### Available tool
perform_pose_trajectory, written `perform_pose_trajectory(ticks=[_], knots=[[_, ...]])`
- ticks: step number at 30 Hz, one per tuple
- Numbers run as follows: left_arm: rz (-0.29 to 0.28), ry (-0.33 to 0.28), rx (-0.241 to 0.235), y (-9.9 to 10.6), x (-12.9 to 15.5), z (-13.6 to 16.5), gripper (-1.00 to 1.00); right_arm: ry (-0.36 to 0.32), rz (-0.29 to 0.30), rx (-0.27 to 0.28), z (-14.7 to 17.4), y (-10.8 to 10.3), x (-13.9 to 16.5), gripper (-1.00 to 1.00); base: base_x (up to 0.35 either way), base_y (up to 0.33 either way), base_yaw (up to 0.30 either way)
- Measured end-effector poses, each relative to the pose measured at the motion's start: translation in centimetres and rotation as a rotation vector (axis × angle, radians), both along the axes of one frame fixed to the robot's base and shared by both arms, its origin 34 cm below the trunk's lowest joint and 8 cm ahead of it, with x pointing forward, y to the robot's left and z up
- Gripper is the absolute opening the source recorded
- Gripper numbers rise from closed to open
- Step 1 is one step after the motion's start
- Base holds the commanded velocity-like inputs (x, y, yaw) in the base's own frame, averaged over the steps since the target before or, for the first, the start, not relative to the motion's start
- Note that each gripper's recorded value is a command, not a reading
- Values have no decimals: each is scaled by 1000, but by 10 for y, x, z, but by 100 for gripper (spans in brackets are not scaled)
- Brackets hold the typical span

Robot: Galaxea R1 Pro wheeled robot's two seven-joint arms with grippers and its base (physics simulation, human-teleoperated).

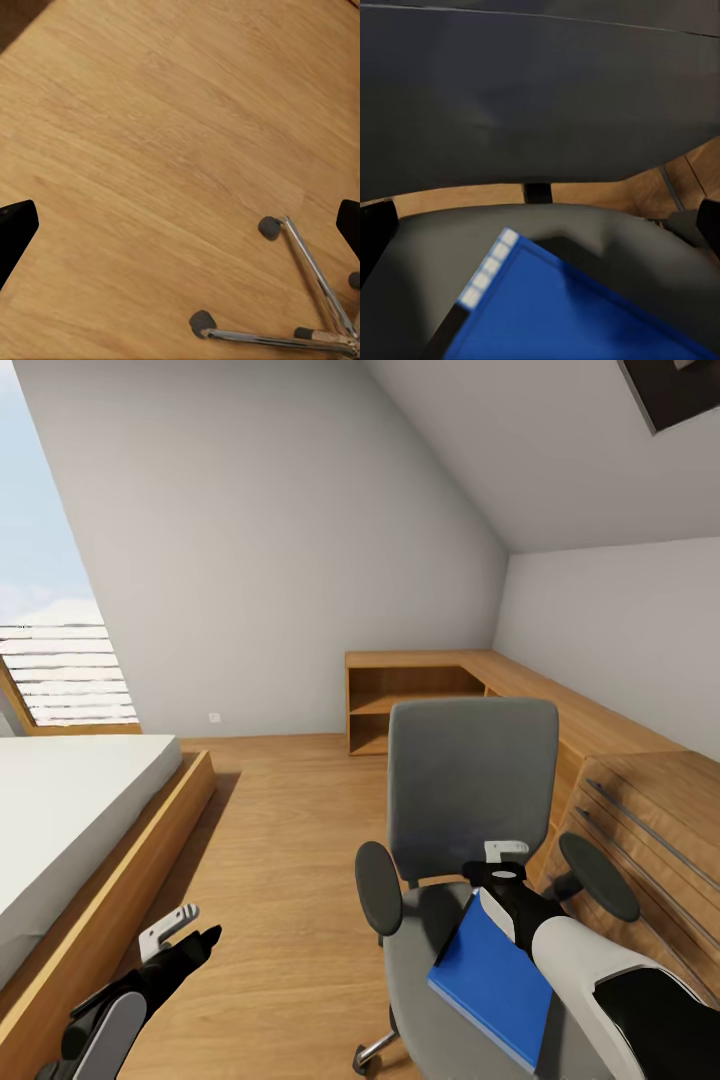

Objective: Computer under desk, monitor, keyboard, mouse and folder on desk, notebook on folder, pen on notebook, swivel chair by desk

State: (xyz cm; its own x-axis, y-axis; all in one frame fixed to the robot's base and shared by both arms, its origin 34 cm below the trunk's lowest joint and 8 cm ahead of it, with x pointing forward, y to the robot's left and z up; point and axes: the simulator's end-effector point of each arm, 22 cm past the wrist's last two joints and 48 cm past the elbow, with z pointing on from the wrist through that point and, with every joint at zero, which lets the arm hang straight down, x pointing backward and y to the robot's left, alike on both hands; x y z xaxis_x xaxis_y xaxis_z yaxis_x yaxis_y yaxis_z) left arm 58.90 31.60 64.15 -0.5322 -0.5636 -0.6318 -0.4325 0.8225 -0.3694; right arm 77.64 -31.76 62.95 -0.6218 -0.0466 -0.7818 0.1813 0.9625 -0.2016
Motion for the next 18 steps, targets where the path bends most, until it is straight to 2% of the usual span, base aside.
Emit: perform_pose_trajectory(ticks=[18], knots=[[2,-2,2,1,-6,-36,100,0,0,0,-36,0,-6,100,0,0,0]])
